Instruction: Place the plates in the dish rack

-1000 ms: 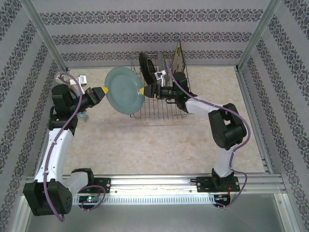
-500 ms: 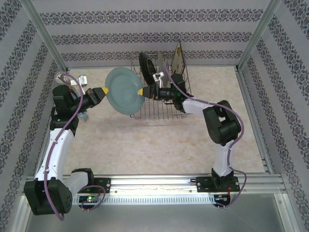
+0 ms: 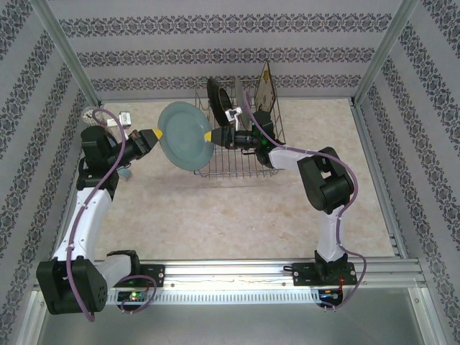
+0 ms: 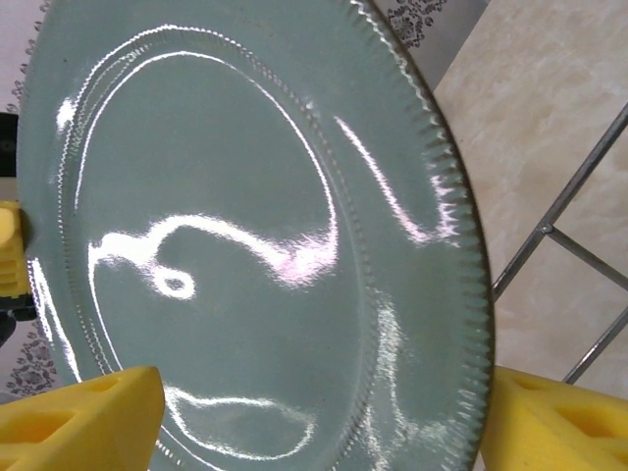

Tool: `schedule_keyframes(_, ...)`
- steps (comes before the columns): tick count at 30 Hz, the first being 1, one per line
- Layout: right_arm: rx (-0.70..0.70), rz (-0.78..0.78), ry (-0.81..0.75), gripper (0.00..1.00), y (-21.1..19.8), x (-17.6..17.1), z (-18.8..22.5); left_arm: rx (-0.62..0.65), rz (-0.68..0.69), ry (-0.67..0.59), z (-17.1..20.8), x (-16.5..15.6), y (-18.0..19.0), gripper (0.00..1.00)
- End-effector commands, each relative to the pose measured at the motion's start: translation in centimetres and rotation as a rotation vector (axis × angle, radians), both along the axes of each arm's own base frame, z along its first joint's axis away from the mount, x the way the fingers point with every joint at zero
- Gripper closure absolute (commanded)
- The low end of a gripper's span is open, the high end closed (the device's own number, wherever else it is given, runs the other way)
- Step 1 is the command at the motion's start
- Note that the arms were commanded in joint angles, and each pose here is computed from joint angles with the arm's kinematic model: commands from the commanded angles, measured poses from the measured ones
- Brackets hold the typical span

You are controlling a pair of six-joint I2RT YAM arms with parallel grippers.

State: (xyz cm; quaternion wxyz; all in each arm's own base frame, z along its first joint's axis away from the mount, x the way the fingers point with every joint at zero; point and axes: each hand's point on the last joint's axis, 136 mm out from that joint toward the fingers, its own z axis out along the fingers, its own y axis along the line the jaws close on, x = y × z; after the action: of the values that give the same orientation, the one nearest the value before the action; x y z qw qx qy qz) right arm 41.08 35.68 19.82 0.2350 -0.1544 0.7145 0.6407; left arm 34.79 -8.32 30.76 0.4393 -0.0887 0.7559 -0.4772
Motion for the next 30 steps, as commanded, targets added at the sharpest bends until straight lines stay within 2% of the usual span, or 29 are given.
schedule_keyframes(1,0.041,0.038,-0.056,0.22,0.7,-0.2,1.3,0.004,-0.045,-0.179,4.0,-0.2,-0.7,1.00)
schedule_keyframes(12,0.051,0.065,-0.050,0.37,0.8,-0.7,1.6,-0.001,-0.045,-0.157,2.3,0.5,-1.0,1.00)
schedule_keyframes(20,0.042,0.047,-0.042,0.61,0.0,-1.0,1.3,0.011,-0.046,-0.119,0.3,1.1,-1.4,1.00)
schedule_keyframes(30,0.033,0.018,-0.049,0.78,-1.6,-1.5,1.5,0.030,-0.054,-0.081,-1.9,1.8,-2.1,1.00)
